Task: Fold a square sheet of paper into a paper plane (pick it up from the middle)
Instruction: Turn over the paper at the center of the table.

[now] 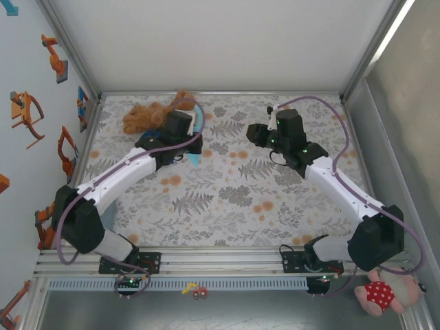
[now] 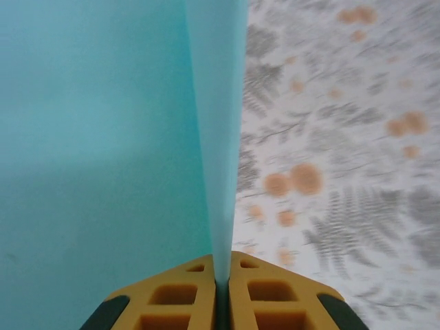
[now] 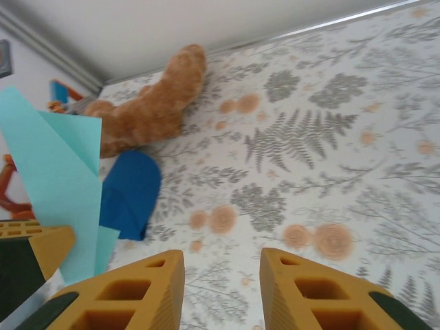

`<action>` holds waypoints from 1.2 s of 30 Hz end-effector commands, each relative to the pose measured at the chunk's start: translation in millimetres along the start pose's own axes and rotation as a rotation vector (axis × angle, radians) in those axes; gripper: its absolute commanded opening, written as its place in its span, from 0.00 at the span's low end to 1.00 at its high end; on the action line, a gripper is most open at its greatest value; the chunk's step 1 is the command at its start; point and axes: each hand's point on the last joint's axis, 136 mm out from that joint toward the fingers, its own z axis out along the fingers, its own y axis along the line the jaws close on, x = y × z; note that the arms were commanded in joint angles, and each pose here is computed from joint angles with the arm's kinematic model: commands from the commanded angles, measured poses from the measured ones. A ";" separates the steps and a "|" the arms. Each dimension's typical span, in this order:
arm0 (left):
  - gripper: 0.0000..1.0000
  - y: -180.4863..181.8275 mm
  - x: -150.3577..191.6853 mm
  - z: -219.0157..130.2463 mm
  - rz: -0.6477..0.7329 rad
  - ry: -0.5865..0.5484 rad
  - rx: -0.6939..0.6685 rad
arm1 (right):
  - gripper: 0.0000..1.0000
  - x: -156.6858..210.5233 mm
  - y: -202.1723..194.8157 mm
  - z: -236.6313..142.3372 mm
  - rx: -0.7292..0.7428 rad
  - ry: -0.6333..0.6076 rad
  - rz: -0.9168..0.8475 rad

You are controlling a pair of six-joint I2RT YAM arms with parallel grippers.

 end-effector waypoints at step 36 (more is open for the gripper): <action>0.16 10.7 110.0 118.0 0.548 0.256 -0.711 | 0.30 6.5 -99.0 -33.4 0.452 -0.087 0.102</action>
